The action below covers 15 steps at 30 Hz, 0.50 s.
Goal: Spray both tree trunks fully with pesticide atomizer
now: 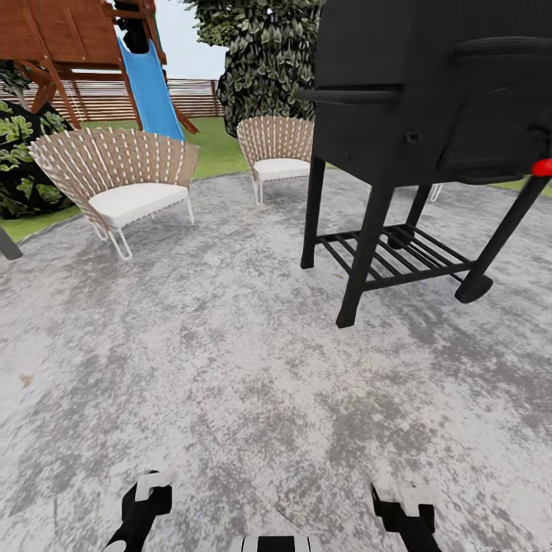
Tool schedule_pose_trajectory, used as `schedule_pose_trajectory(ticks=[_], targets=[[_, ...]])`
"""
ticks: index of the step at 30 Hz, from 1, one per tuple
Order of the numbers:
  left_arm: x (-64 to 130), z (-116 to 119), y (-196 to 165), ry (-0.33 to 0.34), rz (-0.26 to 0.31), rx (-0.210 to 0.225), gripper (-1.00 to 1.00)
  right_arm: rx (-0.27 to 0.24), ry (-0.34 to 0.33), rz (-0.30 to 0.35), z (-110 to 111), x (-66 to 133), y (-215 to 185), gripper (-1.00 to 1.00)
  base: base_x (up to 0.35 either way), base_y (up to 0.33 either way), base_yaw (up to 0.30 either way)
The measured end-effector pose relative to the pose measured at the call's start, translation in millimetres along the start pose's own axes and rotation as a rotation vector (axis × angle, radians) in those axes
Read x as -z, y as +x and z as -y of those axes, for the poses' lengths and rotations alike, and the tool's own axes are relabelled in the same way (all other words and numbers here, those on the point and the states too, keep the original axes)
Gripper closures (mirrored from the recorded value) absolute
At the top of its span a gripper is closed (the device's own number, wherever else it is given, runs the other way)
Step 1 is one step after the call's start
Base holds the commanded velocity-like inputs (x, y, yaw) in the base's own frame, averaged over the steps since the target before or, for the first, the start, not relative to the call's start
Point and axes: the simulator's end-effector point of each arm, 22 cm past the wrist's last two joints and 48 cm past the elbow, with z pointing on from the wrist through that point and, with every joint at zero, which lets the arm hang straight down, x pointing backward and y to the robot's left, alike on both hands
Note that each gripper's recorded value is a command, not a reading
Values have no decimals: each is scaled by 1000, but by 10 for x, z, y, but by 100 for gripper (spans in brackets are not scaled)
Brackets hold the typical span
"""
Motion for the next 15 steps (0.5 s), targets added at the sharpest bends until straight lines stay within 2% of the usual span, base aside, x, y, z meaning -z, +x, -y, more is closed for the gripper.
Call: schedule_pose_trajectory(ticks=[9,15], targets=[[70,2,-163,0,33,3,100,-6,0,36,3,59,-121,-100,0,0,-183],[140,-9,-316,-1,44,4,100,-8,-6,18,-13,139,-142,-100,0,0,-178]])
